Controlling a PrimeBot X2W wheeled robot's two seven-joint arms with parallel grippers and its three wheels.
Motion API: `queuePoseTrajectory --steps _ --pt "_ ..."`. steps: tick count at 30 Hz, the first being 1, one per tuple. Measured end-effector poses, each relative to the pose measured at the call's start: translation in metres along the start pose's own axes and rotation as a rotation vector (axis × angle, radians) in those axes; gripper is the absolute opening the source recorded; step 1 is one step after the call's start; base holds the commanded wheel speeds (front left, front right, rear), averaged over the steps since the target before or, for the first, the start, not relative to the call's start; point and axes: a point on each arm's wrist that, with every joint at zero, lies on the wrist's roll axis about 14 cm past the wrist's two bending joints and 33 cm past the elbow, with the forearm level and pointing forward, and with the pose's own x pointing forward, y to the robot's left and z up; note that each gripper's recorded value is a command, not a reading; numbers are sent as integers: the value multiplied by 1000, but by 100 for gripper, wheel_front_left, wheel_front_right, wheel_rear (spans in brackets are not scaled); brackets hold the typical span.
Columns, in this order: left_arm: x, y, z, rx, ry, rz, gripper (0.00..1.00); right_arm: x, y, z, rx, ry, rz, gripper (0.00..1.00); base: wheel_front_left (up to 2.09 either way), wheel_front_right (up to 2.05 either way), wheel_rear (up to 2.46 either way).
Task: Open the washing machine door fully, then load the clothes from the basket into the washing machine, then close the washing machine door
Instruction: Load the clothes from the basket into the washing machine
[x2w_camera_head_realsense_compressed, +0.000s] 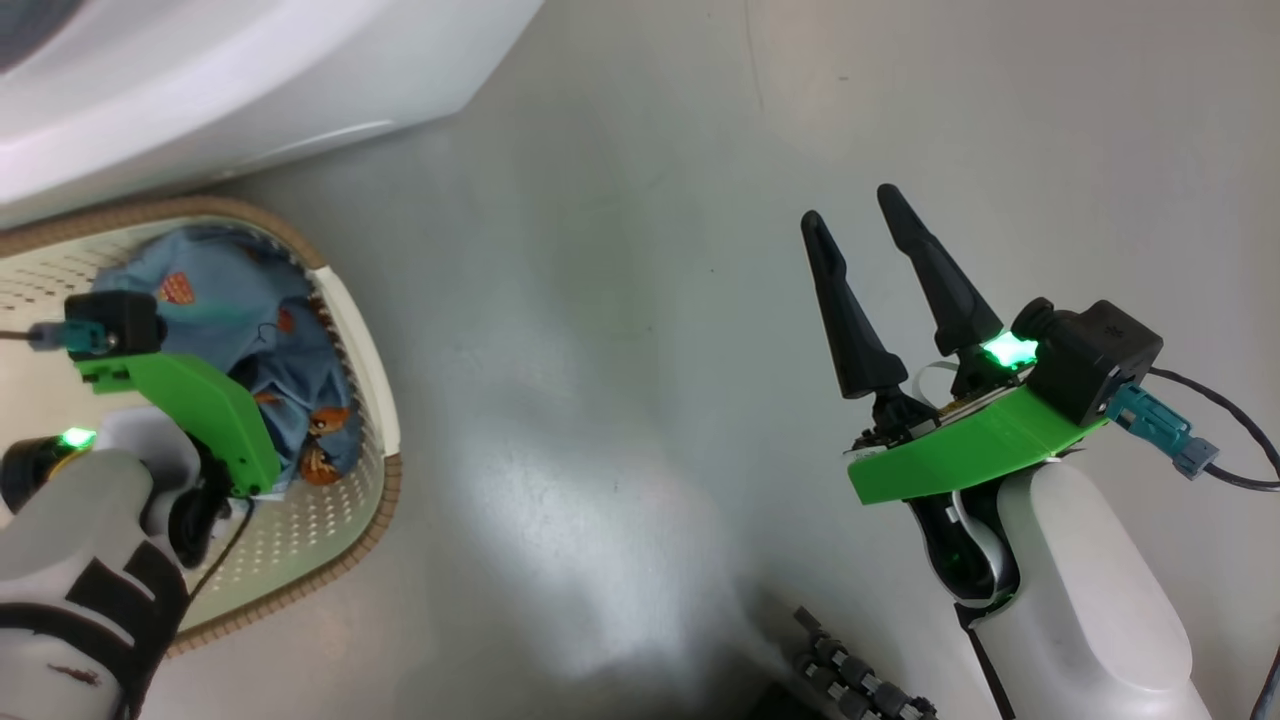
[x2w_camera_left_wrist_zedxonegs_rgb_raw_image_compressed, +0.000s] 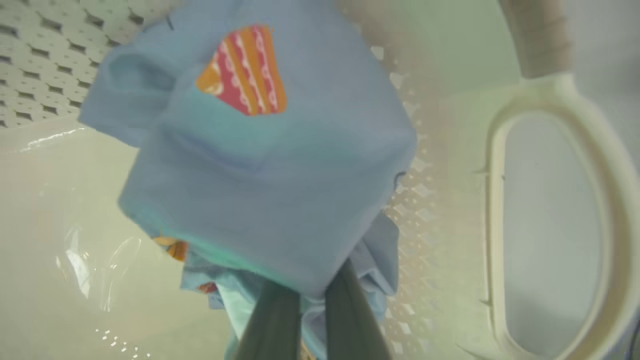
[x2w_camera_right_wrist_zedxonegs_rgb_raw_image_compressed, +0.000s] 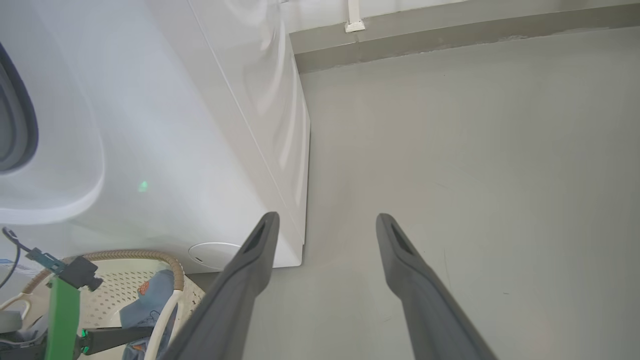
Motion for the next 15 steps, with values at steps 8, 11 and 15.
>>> queuePoseTrajectory --steps 8,11,15 --pt "-25 -8 7 -27 -93 -30 0 0 5 14 10 -37 10 100 0 0 0" --pt "-37 -8 11 -6 -134 -34 0 0 7 21 8 -55 15 100 0 0 0" --pt "-56 -7 19 11 -194 -36 0 -1 13 30 8 -76 28 100 0 0 0"
